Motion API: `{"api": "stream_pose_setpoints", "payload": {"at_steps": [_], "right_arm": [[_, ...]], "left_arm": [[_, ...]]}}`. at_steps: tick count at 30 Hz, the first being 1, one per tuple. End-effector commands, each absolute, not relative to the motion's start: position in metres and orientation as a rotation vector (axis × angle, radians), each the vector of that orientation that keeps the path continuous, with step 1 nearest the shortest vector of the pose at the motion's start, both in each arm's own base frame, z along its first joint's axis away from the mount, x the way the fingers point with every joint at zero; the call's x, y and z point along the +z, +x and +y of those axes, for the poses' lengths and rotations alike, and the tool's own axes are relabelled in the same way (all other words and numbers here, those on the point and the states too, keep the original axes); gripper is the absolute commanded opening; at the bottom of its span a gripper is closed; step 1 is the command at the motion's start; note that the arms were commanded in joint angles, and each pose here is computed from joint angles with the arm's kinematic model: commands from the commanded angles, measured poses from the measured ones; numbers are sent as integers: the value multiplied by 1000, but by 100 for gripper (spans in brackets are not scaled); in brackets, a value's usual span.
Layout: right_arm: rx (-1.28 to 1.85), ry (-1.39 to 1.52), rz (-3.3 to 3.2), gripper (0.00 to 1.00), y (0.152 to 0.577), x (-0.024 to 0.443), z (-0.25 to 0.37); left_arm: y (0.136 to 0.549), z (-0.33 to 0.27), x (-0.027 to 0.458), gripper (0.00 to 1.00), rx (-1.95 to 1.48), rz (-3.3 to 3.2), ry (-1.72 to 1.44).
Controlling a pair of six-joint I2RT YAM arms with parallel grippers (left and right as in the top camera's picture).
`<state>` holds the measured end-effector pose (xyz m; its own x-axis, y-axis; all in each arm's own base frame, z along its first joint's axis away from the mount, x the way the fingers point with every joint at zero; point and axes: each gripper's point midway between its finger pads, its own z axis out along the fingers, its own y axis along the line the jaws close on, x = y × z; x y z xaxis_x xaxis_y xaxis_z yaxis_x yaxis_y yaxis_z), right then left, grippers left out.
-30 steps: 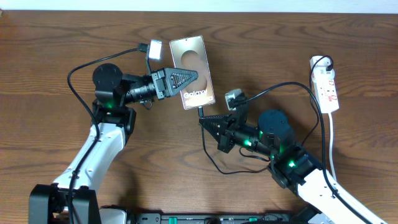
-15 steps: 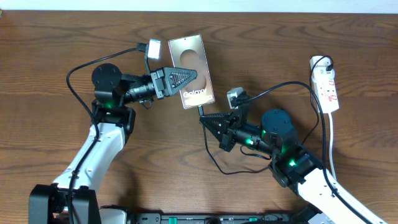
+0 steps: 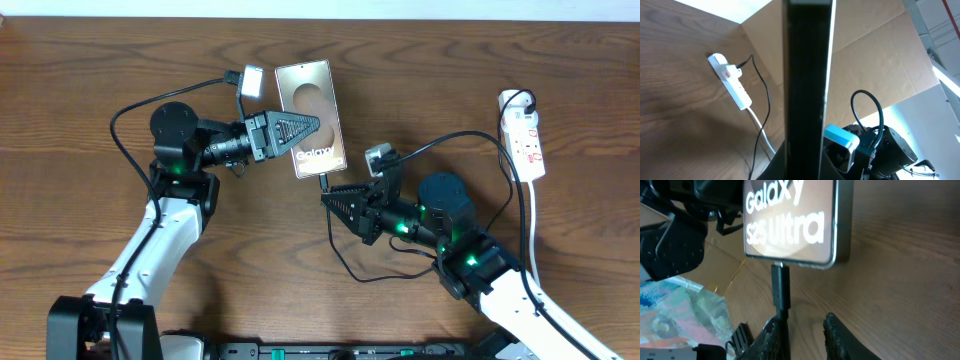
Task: Plug charger to phone and switch on socket
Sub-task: 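Open the right gripper, release the connector and withdraw right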
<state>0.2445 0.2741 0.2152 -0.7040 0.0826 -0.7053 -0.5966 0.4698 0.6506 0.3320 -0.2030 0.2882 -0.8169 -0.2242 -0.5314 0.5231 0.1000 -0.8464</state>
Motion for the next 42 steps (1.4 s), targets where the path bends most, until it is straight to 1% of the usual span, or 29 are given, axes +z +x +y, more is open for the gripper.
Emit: {"api": "stream_pose_setpoints", "payload": {"at_steps": [1, 9, 10, 12, 17, 22, 29, 33, 38, 39, 41, 42], "right_arm": [[1286, -461, 2005, 27, 243, 224, 276], [1348, -552, 1953, 40, 223, 240, 276], [1332, -568, 1948, 45, 222, 240, 275], [1297, -576, 1948, 50, 222, 239, 272], [1152, -506, 1984, 57, 236, 229, 260], [1021, -451, 1999, 57, 242, 221, 261], [921, -430, 1980, 44, 239, 220, 272], [843, -385, 1982, 35, 248, 215, 271], [851, -373, 1951, 23, 257, 216, 278], [852, -373, 1950, 19, 258, 215, 279], [852, -372, 1949, 4, 260, 213, 281], [851, -373, 1950, 1, 260, 212, 282]], "left_arm": [[334, -202, 301, 7, -1743, 1795, 313], [338, -201, 301, 7, -1710, 1776, 317], [338, -201, 301, 8, -1709, 1776, 317], [338, -201, 301, 7, -1709, 1777, 317], [345, -200, 296, 7, -1701, 1803, 249], [356, -196, 283, 8, -1680, 1854, 129], [356, -196, 283, 8, -1678, 1853, 132], [355, -196, 283, 7, -1680, 1856, 131], [352, -202, 283, 7, -1690, 1859, 148], [351, -203, 283, 7, -1689, 1858, 154], [350, -205, 283, 7, -1689, 1857, 170], [349, -205, 283, 7, -1690, 1857, 175]]}}
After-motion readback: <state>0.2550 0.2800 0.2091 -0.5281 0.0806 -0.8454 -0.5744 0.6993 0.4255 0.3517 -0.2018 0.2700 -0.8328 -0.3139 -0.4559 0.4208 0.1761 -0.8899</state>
